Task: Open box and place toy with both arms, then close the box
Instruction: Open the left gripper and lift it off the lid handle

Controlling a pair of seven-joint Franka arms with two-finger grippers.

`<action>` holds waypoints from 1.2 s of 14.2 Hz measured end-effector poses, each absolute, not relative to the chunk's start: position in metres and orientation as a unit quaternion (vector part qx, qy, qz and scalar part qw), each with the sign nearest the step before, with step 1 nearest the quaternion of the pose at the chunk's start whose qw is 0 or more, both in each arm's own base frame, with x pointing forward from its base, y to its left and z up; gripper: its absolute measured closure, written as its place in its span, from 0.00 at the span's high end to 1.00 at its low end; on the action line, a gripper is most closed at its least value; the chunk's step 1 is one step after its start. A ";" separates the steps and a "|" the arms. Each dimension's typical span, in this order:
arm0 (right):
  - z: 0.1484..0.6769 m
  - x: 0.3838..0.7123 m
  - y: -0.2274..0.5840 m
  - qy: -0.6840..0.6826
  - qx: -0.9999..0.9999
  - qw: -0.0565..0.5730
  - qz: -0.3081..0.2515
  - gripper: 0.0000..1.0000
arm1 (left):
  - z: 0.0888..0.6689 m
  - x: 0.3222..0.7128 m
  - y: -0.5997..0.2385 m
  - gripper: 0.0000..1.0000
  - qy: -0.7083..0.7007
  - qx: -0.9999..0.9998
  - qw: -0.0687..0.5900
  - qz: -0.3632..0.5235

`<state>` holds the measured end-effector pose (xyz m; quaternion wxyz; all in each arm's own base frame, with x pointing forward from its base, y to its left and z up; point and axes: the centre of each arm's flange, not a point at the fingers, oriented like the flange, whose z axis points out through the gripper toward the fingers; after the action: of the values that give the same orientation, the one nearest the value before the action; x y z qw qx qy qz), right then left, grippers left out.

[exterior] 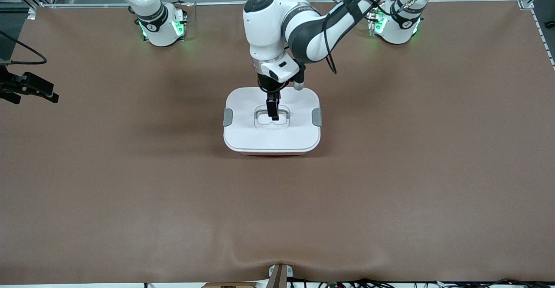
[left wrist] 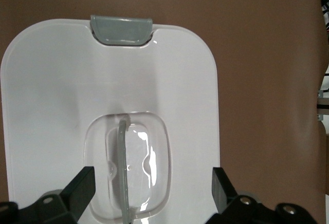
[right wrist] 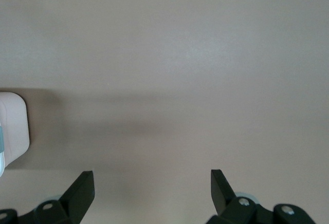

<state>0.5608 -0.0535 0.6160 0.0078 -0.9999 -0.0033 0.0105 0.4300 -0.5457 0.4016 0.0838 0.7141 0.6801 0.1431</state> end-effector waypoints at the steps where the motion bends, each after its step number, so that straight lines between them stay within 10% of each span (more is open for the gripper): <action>1: 0.617 0.561 -0.054 -0.003 -1.000 0.008 0.009 1.00 | 0.410 0.436 -0.540 1.00 0.683 0.712 0.085 0.141; 17: 0.634 0.560 -0.064 0.006 -1.000 0.006 -0.008 1.00 | 0.494 0.582 -0.335 1.00 0.558 0.821 0.045 0.112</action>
<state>0.5603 -0.0639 0.6338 0.0056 -0.9999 0.0059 -0.0082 0.5819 -0.3351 0.4937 0.0445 0.8211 0.5579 0.1118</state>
